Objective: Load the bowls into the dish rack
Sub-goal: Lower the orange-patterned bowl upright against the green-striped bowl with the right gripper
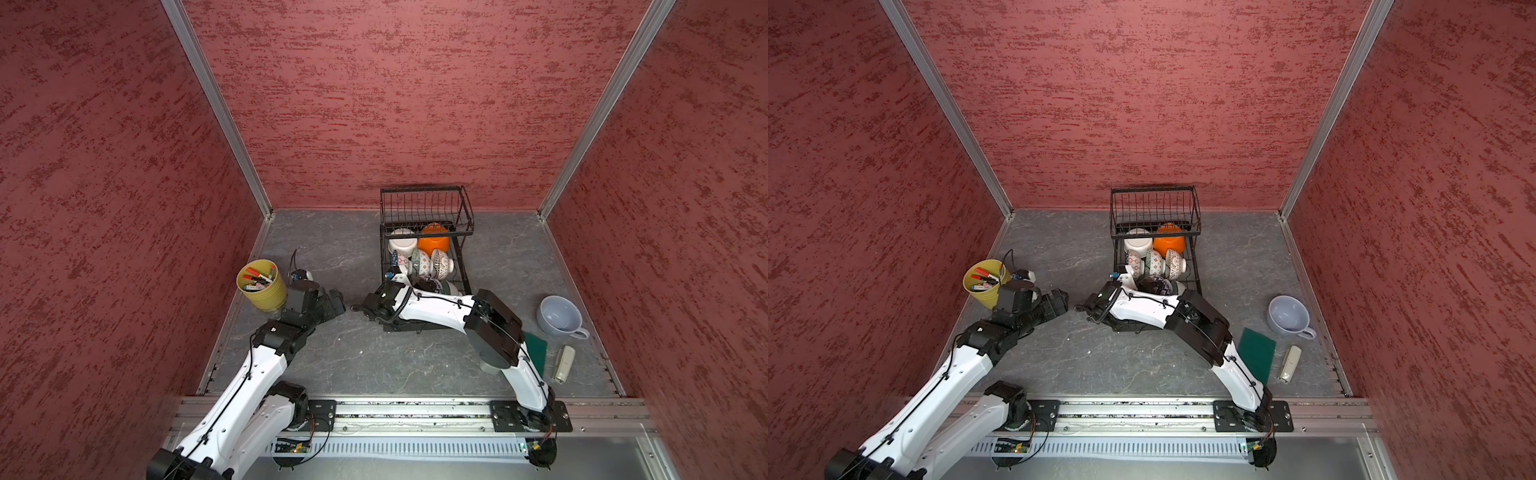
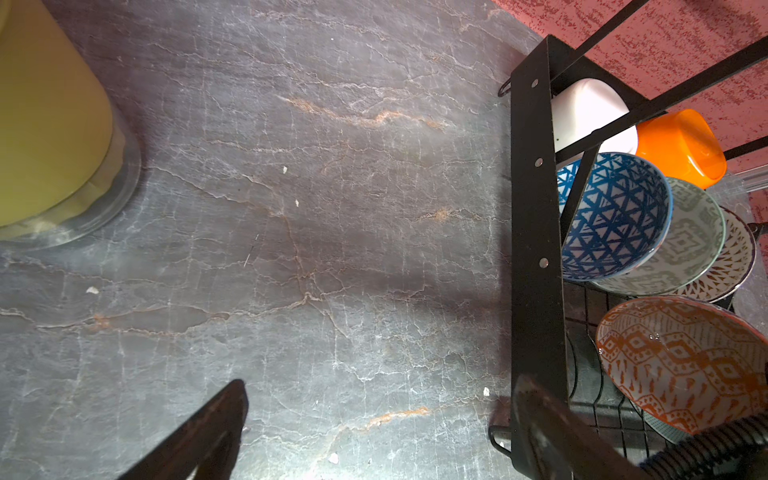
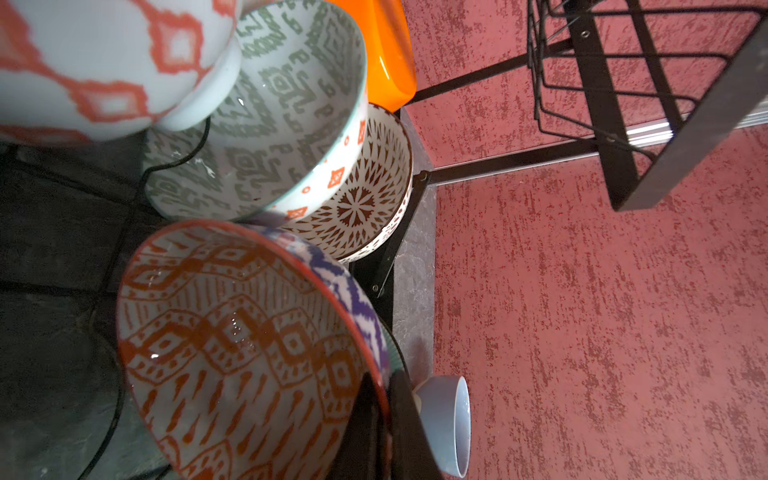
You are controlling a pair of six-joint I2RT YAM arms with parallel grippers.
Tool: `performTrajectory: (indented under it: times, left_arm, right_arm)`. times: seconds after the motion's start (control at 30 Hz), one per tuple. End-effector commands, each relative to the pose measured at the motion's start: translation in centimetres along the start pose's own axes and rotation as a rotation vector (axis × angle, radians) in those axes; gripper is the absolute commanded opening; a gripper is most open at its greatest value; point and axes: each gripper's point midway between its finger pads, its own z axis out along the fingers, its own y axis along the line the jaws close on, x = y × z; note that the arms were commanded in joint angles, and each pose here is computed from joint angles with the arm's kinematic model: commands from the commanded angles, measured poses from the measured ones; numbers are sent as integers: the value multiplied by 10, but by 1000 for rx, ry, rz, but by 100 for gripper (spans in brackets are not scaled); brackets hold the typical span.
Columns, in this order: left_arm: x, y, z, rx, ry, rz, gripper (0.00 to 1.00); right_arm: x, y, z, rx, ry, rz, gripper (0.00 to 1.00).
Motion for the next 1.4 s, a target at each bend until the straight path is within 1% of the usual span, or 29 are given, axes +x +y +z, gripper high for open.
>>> performTrajectory:
  times: [0.0, 0.27, 0.7, 0.97, 1.17, 1.23, 1.37]
  left_arm:
    - [0, 2, -1, 3, -5, 11, 100]
    - [2, 4, 1, 0, -1, 8, 100]
    - [5, 6, 3, -1, 6, 4, 100]
    - [6, 8, 4, -4, 8, 1, 99]
    - [6, 8, 4, -1, 12, 0, 100]
    - [7, 8, 4, -2, 14, -1, 100]
    - [7, 8, 3, -2, 15, 0, 100]
  right_arm:
    - [-2, 37, -8, -101, 23, 49, 0]
    - [-2, 54, -12, -133, 34, 30, 0]
    - [-4, 64, -19, -152, 33, 25, 18]
    - [-7, 66, -21, -163, 31, 32, 23]
    - [-13, 65, -26, -200, 22, 57, 35]
    - [-16, 63, -29, -219, 14, 73, 44]
    - [-22, 58, -33, -244, 1, 98, 56]
